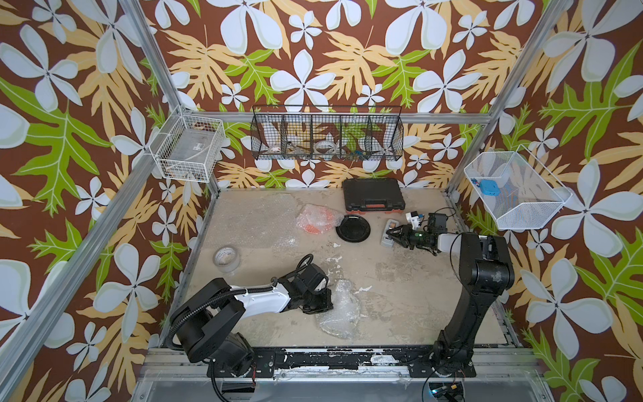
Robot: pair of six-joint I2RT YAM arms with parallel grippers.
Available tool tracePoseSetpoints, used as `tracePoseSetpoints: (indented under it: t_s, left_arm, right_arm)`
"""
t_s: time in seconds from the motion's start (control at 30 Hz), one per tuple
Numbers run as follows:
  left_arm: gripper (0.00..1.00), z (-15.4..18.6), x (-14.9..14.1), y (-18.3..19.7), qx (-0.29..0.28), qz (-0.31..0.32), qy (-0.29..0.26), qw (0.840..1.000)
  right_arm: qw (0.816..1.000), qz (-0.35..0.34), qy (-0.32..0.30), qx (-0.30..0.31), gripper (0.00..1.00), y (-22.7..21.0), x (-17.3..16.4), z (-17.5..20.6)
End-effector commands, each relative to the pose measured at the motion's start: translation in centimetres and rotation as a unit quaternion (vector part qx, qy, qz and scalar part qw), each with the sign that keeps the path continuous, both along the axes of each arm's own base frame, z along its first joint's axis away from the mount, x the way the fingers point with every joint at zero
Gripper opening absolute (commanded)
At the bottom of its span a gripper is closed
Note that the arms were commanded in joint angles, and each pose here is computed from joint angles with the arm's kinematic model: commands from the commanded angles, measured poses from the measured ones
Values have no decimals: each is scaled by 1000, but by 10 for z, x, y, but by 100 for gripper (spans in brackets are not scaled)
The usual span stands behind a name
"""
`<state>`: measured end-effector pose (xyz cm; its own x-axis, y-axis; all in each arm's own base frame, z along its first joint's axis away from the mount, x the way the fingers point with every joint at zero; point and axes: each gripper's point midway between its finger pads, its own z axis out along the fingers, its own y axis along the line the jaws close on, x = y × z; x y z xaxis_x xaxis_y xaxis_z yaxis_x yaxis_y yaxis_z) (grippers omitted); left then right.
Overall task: Wrap dinner plates in bubble wrap
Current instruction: Pull the tape from the tape cutter.
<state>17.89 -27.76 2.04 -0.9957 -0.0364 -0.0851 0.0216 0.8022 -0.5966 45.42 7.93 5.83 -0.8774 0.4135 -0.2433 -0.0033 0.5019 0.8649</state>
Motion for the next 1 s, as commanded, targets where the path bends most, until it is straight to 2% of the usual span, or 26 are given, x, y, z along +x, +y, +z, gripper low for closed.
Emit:
tracePoseSetpoints:
  t_s: [0.0, 0.67, 0.97]
  left_arm:
    - [6, -14, -9, 20, 50, 8, 21, 998]
    - [6, -16, -11, 20, 46, 11, 26, 999]
    - [6, -15, -11, 20, 45, 11, 25, 999]
  right_arm:
    - [999, -7, 37, 1, 29, 1, -7, -13]
    - [999, -5, 37, 2, 0, 1, -6, -10]
    - [1000, -5, 3, 25, 0, 7, -7, 29]
